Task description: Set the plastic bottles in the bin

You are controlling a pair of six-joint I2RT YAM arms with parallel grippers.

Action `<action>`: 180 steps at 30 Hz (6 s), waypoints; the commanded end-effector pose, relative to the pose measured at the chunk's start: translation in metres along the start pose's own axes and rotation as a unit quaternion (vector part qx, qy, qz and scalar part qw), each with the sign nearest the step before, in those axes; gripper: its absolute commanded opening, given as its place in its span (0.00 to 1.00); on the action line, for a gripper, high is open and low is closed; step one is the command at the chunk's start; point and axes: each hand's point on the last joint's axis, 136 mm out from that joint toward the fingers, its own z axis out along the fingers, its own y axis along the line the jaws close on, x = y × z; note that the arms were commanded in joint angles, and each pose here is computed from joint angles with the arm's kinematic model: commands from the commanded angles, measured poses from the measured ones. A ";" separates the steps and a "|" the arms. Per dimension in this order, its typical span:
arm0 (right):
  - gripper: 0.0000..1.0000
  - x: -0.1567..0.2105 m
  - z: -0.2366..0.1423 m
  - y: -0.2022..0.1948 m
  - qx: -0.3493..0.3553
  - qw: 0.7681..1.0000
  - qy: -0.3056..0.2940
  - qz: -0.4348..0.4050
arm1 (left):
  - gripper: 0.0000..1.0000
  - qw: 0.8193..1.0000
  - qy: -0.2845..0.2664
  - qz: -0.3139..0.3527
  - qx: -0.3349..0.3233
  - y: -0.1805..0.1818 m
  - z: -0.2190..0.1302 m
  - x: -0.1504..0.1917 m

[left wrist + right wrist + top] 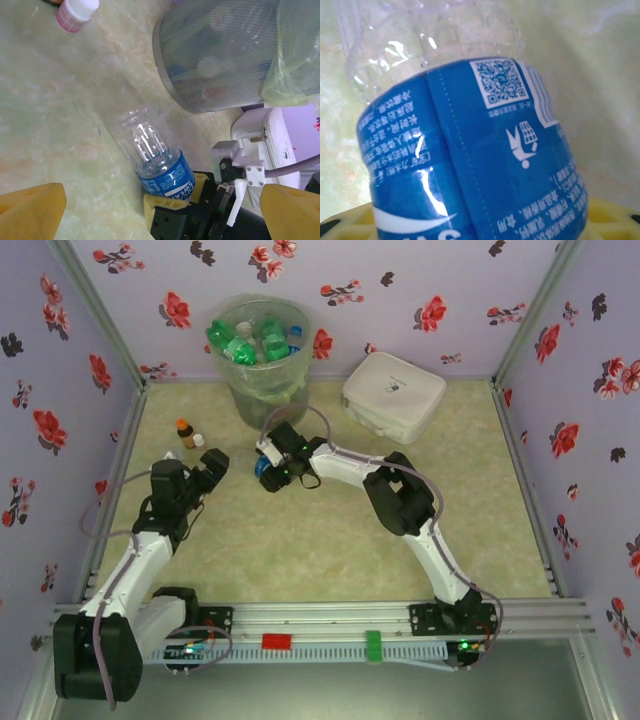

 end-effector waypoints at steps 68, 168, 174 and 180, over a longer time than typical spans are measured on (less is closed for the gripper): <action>1.00 -0.002 -0.172 0.050 -0.153 0.953 -0.203 0.164 | 0.34 0.990 -0.013 0.057 0.132 -0.121 0.052 0.027; 1.00 0.067 -0.274 -0.072 0.226 0.930 -0.234 0.173 | 1.00 0.944 -0.046 0.297 0.139 -0.312 0.118 -0.068; 1.00 0.066 -0.276 -0.075 0.226 0.929 -0.235 0.177 | 1.00 0.928 -0.078 0.332 0.149 -0.330 0.095 -0.086; 1.00 0.086 -0.252 -0.085 0.225 0.931 -0.209 0.200 | 1.00 0.928 -0.088 0.324 0.160 -0.309 0.074 -0.077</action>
